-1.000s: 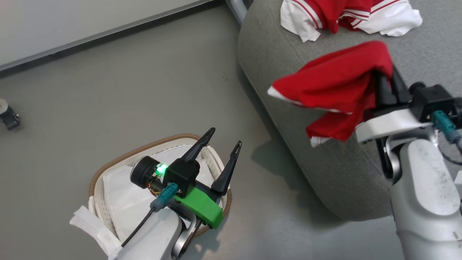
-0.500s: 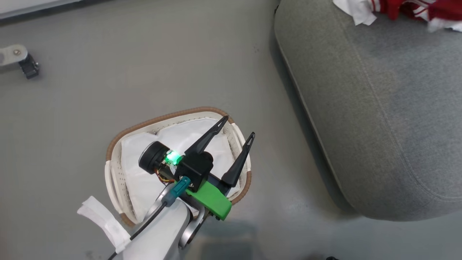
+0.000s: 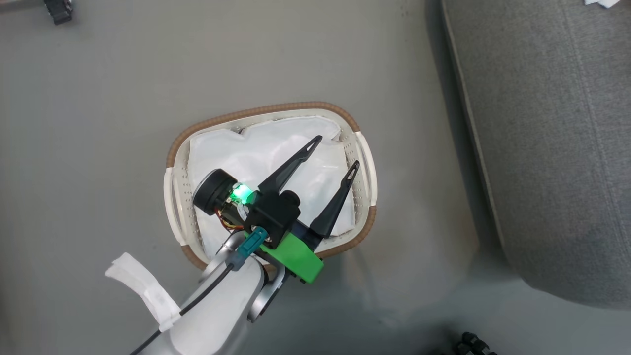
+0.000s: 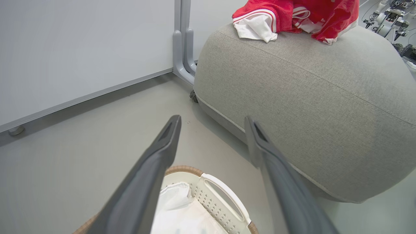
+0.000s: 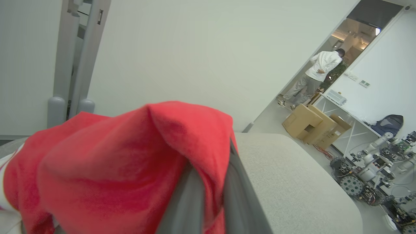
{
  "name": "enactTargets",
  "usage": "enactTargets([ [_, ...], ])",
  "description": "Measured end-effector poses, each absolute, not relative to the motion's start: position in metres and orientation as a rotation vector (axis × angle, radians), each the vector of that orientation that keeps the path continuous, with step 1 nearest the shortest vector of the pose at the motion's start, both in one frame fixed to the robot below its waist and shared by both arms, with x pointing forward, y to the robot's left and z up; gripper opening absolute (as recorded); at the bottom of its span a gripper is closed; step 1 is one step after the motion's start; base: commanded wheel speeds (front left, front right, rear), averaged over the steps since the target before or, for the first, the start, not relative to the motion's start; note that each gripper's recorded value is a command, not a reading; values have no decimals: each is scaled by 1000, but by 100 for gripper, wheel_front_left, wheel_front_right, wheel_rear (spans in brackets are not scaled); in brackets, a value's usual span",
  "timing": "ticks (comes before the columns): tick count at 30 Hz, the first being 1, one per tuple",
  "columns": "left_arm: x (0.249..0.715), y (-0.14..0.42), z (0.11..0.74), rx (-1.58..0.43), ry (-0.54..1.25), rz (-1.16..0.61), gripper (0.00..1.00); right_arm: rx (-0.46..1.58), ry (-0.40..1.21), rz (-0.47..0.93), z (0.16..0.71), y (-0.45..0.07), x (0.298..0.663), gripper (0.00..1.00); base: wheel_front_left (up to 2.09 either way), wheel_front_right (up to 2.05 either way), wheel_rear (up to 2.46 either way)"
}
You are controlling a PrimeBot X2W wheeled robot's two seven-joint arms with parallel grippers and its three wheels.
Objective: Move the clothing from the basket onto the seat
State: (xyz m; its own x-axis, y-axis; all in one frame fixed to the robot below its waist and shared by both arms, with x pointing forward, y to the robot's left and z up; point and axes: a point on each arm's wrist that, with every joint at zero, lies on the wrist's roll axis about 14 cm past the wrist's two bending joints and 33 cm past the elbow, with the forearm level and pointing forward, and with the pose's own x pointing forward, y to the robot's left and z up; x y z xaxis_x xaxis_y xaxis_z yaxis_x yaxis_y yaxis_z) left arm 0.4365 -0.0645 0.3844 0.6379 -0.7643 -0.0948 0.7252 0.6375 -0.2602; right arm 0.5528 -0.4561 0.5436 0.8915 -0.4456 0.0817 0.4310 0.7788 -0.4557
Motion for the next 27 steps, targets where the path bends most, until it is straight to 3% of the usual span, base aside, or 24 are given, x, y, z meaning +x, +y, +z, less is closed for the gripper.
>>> enactTargets([
  [8,443,-45,356,-198,261,-805,100,-372,246,-424,426,-431,554,0,0,0,0],
  [9,443,-44,355,-197,264,-805,100,-366,254,-417,419,-428,554,7,0,0,0],
  [12,443,-46,355,-198,263,-810,100,-349,252,-416,416,-423,553,48,0,0,0],
  [13,443,-48,355,-198,261,-813,100,-348,253,-415,416,-422,552,89,0,0,0],
  [14,443,-49,356,-199,258,-818,100,-343,249,-414,416,-420,551,100,0,0,0],
  [27,448,-60,379,-214,217,-826,100,-310,175,-354,435,-381,525,100,0,0,0],
])
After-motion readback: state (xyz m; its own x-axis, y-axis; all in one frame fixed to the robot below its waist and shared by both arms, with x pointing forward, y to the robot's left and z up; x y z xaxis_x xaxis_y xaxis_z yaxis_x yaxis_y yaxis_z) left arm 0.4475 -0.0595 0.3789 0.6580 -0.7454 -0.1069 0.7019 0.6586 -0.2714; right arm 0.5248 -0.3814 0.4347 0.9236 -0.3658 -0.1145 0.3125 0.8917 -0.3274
